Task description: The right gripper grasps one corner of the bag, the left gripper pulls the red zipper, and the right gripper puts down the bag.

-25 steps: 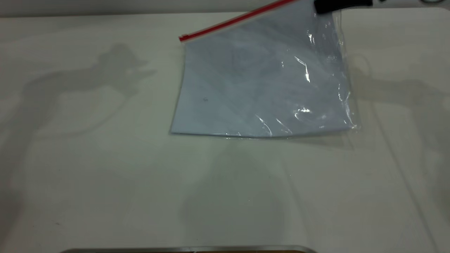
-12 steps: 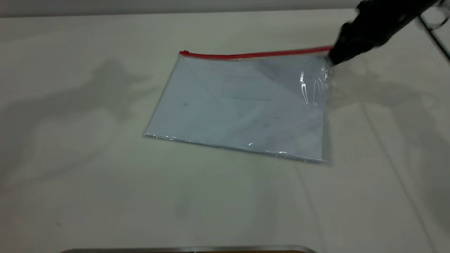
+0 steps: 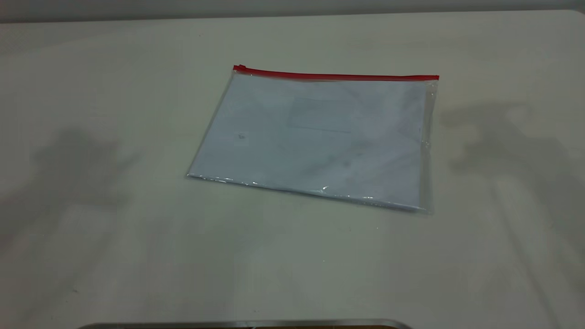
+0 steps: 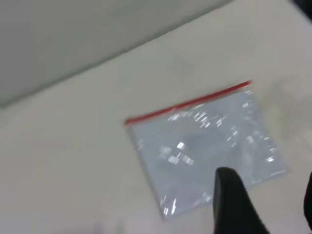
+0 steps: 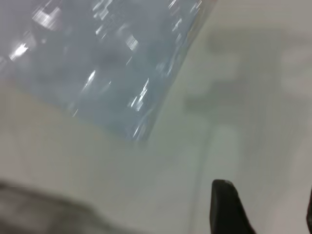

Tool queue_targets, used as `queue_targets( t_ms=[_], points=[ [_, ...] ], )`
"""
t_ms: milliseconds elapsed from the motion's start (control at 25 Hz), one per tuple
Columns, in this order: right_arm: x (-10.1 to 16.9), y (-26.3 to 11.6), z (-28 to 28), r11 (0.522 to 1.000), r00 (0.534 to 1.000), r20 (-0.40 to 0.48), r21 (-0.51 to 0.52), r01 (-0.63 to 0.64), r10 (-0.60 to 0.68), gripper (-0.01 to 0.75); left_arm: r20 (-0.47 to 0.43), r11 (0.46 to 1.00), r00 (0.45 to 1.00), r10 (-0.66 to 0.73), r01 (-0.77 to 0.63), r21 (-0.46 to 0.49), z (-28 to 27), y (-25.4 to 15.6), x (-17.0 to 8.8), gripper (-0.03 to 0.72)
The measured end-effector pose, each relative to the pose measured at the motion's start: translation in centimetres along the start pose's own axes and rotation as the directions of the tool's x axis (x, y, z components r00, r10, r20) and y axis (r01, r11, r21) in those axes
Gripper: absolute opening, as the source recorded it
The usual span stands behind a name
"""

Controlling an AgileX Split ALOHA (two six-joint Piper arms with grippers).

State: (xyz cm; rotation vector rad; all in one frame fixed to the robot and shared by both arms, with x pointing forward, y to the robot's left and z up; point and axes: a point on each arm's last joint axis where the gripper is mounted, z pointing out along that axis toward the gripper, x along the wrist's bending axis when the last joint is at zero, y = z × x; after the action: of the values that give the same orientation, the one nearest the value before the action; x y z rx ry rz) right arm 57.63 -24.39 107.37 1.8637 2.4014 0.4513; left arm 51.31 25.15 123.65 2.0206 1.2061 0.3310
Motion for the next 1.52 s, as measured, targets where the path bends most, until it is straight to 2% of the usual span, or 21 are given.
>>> queue_targets(
  t_ms=[160,280,560,720,880,1040,1320,1520],
  points=[
    [2.4,-2.7,-4.4,0.996,0.998,-0.005,-0.064,0.057,-0.058,0.427,-0.097,0.991,0.99,-0.099,0.107,0.081,-0.8,-3.6,-0.4,0.374],
    [3.5,-6.1,-5.7,0.996,0.998,-0.012,-0.071,0.062,-0.063,0.423,-0.151,0.974,0.978,-0.144,0.167,0.153,-0.8,-7.4,-0.9,0.362],
    [3.3,-17.1,-3.8,0.999,0.999,0.03,0.031,0.029,-0.03,0.422,-0.22,0.905,0.96,-0.174,0.244,0.347,0.4,-18.5,-2.6,0.36],
    [3.0,-22.2,-2.0,1.0,0.998,0.061,-0.003,0.018,-0.018,0.422,-0.25,0.876,0.953,-0.169,0.262,0.405,0.9,-24.1,-3.6,0.385],
    [2.9,-25.7,-1.1,0.996,0.997,0.071,-0.091,0.019,-0.013,0.422,-0.304,0.886,0.935,-0.184,0.291,0.36,1.0,-27.4,-4.1,0.412],
    [3.0,-27.2,-2.1,0.978,0.996,0.089,-0.204,0.037,-0.019,0.422,-0.328,0.899,0.922,-0.205,0.31,0.309,0.9,-29.6,-4.7,0.417],
    [3.3,-28.7,-3.5,0.94,0.995,0.099,-0.337,0.058,-0.026,0.422,-0.337,0.937,0.921,-0.194,0.276,0.213,-0.5,-30.8,-5.8,0.417],
    [3.4,-29.3,-3.9,0.923,0.994,0.102,-0.379,0.065,-0.028,0.422,-0.341,0.962,0.921,-0.187,0.243,0.128,-1.4,-31.5,-6.5,0.417]
  ],
)
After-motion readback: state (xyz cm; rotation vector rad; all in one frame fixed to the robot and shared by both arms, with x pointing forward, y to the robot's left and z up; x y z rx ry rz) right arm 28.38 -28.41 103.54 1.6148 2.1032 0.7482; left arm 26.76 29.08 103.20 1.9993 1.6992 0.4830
